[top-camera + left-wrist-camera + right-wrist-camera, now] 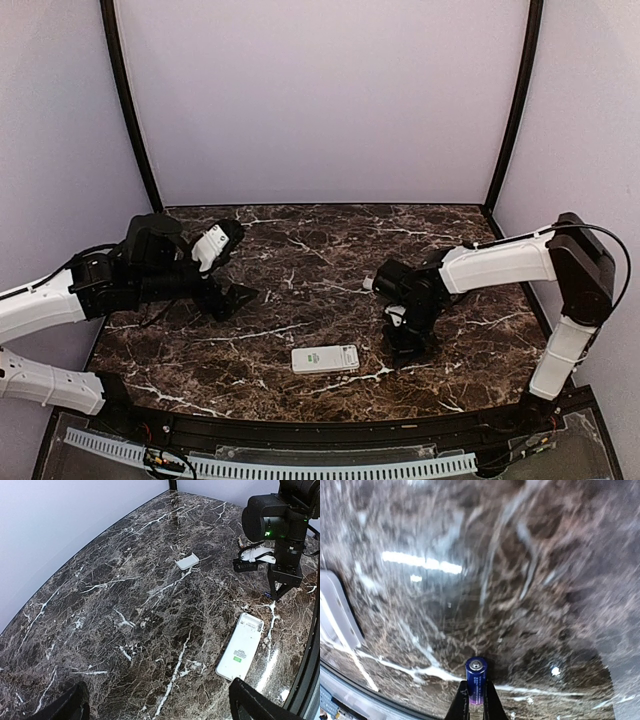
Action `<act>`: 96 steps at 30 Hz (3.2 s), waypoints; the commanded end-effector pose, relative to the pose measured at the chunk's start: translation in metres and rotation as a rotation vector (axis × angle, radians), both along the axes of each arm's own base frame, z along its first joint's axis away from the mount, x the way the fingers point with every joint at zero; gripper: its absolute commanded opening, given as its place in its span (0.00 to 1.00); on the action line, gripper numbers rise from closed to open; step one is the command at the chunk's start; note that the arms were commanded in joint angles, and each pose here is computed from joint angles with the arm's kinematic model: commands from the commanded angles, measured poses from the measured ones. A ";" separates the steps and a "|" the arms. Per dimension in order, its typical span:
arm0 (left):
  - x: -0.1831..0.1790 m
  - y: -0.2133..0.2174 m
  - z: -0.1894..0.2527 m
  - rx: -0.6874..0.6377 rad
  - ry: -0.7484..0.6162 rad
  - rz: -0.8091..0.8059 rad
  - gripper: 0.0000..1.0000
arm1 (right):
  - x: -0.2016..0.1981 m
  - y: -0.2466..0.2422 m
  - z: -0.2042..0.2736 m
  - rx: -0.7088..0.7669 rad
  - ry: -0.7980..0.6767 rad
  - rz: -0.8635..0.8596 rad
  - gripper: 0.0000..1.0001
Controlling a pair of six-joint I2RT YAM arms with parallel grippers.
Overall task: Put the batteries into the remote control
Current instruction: Move the right arm with the battery to the center of the board, then pick up the battery at the center of the board, then hold the remote control without the battery cover at the center of the board.
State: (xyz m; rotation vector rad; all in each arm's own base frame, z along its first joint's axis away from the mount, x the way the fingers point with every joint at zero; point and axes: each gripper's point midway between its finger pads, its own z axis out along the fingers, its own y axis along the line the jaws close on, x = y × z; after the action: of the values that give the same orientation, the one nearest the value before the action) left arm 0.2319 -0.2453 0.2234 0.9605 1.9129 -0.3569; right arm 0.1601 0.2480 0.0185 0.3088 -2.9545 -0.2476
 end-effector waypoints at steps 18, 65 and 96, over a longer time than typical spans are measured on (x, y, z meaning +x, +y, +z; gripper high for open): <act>-0.006 -0.010 -0.004 -0.035 0.017 -0.055 0.96 | -0.008 -0.020 -0.015 -0.238 0.101 0.060 0.24; -0.037 -0.031 -0.008 -0.127 -0.008 -0.279 0.90 | -0.007 0.109 0.238 0.709 -0.809 0.609 0.00; -0.078 -0.080 -0.120 0.216 0.089 -0.602 0.96 | 0.042 0.065 0.239 0.760 -0.702 0.101 0.00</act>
State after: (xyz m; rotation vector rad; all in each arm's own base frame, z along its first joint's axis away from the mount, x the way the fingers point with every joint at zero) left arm 0.1627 -0.3244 0.1387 1.5278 1.7201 -0.5961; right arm 0.1801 0.3292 0.3106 1.0739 -3.1778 -1.8336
